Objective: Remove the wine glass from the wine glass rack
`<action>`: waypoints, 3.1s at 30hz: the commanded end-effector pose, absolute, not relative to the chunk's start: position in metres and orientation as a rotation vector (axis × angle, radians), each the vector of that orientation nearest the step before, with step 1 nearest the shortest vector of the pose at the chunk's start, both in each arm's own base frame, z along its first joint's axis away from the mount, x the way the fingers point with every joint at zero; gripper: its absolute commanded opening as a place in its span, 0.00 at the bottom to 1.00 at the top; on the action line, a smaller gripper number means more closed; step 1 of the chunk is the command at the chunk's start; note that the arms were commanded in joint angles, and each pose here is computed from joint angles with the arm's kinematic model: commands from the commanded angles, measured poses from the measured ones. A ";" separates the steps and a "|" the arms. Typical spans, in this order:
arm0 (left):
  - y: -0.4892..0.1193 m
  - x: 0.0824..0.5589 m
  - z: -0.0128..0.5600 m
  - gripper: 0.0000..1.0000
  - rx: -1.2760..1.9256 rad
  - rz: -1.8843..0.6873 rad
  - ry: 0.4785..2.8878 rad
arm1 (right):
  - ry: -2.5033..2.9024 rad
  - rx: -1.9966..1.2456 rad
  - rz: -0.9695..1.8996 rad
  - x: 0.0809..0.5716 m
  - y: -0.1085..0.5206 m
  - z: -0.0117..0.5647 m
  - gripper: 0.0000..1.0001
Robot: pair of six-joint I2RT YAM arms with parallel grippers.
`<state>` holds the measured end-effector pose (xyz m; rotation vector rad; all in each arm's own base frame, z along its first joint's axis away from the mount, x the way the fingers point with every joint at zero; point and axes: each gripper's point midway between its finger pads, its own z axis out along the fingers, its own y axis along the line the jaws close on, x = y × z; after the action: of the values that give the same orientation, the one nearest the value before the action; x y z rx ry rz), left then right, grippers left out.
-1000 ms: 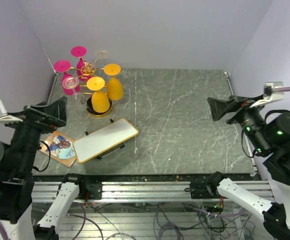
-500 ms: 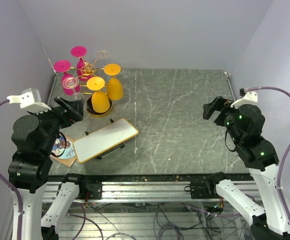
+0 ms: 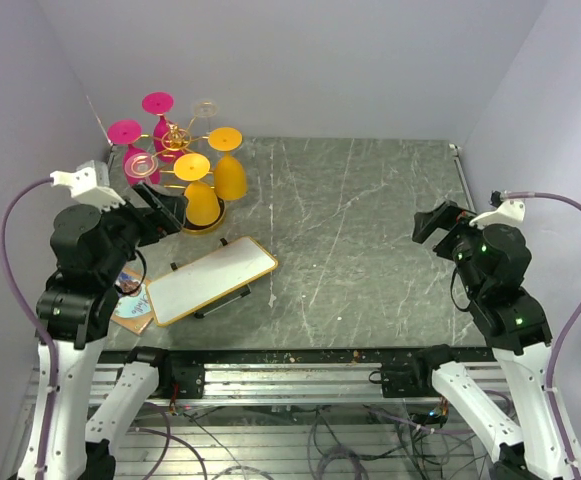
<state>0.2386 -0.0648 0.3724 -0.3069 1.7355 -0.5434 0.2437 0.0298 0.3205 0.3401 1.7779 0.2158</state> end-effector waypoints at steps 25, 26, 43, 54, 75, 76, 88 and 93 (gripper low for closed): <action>-0.070 0.349 0.355 0.92 -0.550 -0.496 1.889 | 1.886 0.211 0.285 0.231 0.056 0.273 1.00; -0.070 0.352 0.354 0.90 -0.549 -0.497 1.892 | 1.885 0.208 0.292 0.230 0.057 0.271 1.00; -0.062 0.368 0.348 0.69 -0.541 -0.403 1.913 | 1.757 0.215 0.293 0.223 0.048 0.284 1.00; -0.070 0.379 0.329 0.62 -0.502 -0.417 1.960 | 1.731 0.222 0.291 0.221 0.045 0.287 1.00; -0.062 0.378 0.328 0.36 -0.497 -0.353 1.974 | 1.725 0.267 0.255 0.222 0.035 0.286 1.00; -0.062 0.377 0.328 0.35 -0.496 -0.356 1.971 | 1.726 0.268 0.253 0.222 0.035 0.286 1.00; -0.059 0.377 0.337 0.23 -0.510 -0.356 1.941 | 1.718 0.287 0.244 0.222 0.032 0.287 1.00; -0.063 0.381 0.347 0.16 -0.528 -0.399 1.911 | 1.722 0.296 0.233 0.222 0.030 0.285 1.00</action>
<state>0.3772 -0.0640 0.3305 -0.5184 1.9564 -0.3949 0.2213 0.0356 0.2841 0.2686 1.7421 0.2546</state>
